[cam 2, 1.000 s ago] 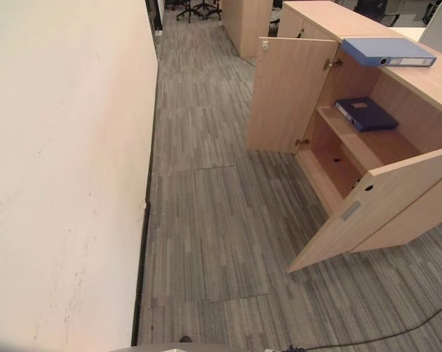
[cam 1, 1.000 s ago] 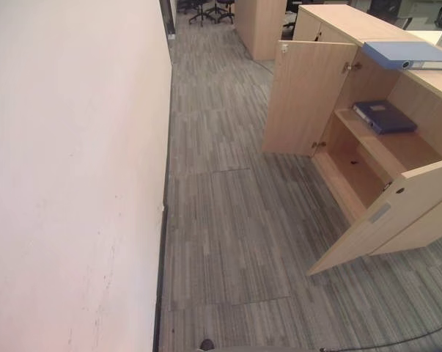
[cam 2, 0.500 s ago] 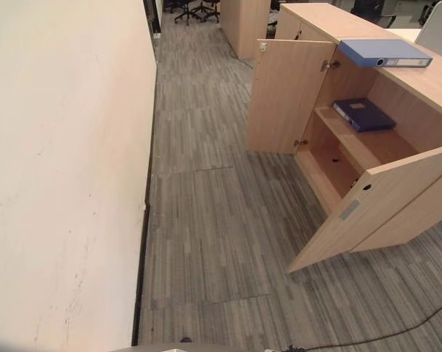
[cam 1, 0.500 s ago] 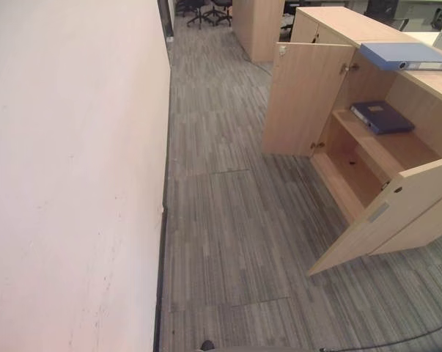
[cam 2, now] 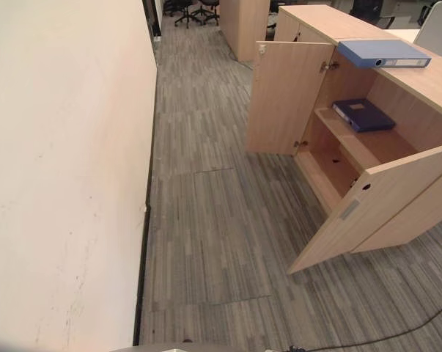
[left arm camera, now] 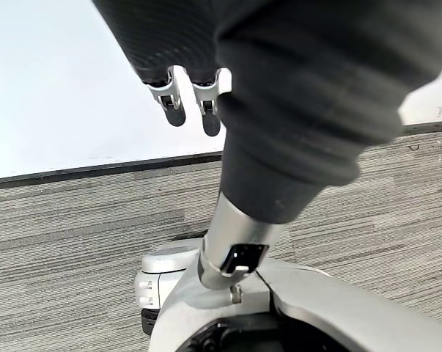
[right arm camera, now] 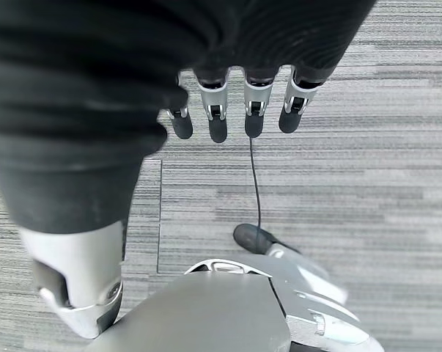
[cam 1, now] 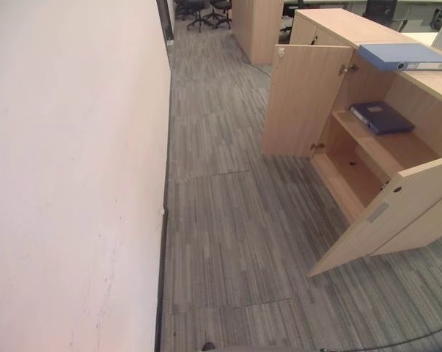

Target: Put the empty folder in the office cabinet

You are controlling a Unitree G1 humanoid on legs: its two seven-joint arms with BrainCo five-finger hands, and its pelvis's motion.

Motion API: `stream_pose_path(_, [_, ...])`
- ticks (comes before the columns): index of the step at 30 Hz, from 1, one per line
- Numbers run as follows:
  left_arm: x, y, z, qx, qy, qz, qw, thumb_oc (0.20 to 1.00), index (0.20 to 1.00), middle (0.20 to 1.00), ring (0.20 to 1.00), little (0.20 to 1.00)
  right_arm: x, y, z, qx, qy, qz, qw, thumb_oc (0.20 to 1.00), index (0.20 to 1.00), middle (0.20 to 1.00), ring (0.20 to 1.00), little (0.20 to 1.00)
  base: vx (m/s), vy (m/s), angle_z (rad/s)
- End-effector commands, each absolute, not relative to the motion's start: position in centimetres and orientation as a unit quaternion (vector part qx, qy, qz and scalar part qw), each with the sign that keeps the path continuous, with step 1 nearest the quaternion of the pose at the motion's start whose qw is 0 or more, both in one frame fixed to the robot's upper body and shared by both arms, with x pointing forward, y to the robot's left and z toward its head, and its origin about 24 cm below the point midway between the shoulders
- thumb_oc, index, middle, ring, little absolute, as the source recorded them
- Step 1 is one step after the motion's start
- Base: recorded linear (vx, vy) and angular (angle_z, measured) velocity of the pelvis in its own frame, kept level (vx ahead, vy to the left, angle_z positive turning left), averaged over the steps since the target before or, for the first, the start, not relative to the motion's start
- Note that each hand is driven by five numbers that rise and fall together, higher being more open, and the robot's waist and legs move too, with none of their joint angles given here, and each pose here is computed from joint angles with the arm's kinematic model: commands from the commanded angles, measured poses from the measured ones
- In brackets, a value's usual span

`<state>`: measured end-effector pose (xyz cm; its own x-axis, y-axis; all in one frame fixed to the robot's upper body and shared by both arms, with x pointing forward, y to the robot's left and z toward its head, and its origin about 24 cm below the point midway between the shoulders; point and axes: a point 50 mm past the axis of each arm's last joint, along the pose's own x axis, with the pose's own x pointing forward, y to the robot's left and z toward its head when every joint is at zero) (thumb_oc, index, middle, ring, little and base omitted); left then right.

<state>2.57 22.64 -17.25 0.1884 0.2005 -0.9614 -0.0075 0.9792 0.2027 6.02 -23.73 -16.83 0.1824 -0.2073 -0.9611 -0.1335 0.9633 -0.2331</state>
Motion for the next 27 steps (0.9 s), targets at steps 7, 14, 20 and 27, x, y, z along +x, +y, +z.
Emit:
stream_pose_path(7, [4.1,21.7,-17.4,0.075,0.632,0.059,0.769,1.0,1.0,1.0,1.0,1.0,7.2,-24.3,-16.5,-0.152,0.635,-0.019,0.757,1.0,1.0,1.0,1.0,1.0,0.0,0.0,0.0])
stream_pose_path(14, [4.0,22.0,-17.4,0.076,0.632,0.068,0.768,1.0,1.0,1.0,1.0,1.0,7.5,-24.2,-16.5,-0.155,0.631,-0.015,0.76,1.0,1.0,1.0,1.0,1.0,0.01,-0.035,0.02])
stream_pose_path(20, [4.7,22.5,-17.2,0.065,0.622,0.091,0.775,1.0,1.0,1.0,1.0,1.0,8.3,-24.3,-16.3,-0.156,0.622,-0.016,0.767,1.0,1.0,1.0,1.0,1.0,0.01,-0.097,0.12])
stream_pose_path(27, [6.8,22.5,-16.9,0.047,0.588,0.114,0.8,1.0,1.0,1.0,1.0,1.0,9.9,-24.7,-15.9,-0.162,0.606,-0.024,0.778,1.0,1.0,1.0,1.0,1.0,-0.03,-0.168,0.1])
